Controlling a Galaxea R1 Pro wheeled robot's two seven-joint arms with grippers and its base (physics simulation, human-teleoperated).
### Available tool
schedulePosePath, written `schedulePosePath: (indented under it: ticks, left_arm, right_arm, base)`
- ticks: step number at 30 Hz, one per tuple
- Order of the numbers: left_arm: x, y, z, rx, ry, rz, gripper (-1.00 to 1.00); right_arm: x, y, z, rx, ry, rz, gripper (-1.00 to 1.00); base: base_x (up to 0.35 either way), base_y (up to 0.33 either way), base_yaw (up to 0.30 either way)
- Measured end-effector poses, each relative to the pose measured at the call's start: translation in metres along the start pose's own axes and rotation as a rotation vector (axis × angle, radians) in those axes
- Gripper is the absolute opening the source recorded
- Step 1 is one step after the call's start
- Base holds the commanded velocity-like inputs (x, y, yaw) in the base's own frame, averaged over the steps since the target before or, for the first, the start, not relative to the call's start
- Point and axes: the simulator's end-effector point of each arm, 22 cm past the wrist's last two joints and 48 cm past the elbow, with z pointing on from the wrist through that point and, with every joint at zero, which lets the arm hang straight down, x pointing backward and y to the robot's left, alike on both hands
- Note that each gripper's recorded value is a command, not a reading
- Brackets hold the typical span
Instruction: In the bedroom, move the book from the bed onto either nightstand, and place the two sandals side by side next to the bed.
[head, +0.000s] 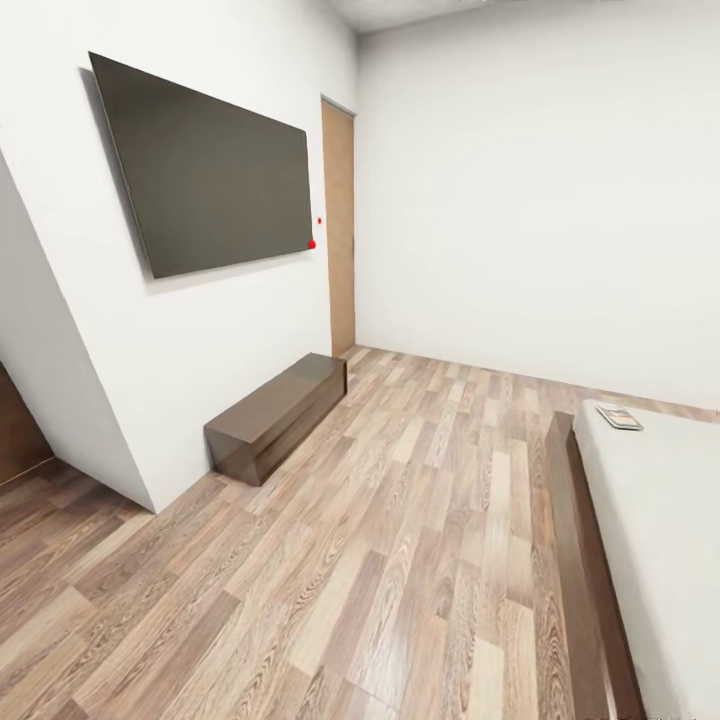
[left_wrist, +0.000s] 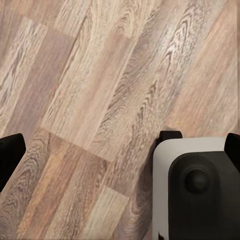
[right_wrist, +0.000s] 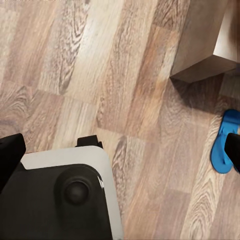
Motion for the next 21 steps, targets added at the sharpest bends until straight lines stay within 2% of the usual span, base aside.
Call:
schedulePosePath:
  ticks: [9, 21]
  left_arm:
    - [-0.0039, -0.0001, -0.0093, 0.001, -0.006, -0.001, 1.00]
    - [-0.0061, 0.0005, -0.0103, -0.001, -0.013, -0.003, 1.00]
  right_arm:
    - [-0.0041, -0.0011, -0.0095, 0.000, -0.007, 0.001, 1.00]
    - [-0.0052, -0.0015, -0.0106, 0.000, -0.009, 0.002, 1.00]
  base:
    - [0.000, 0.000, -0.103]
    - [0.001, 0.002, -0.025]
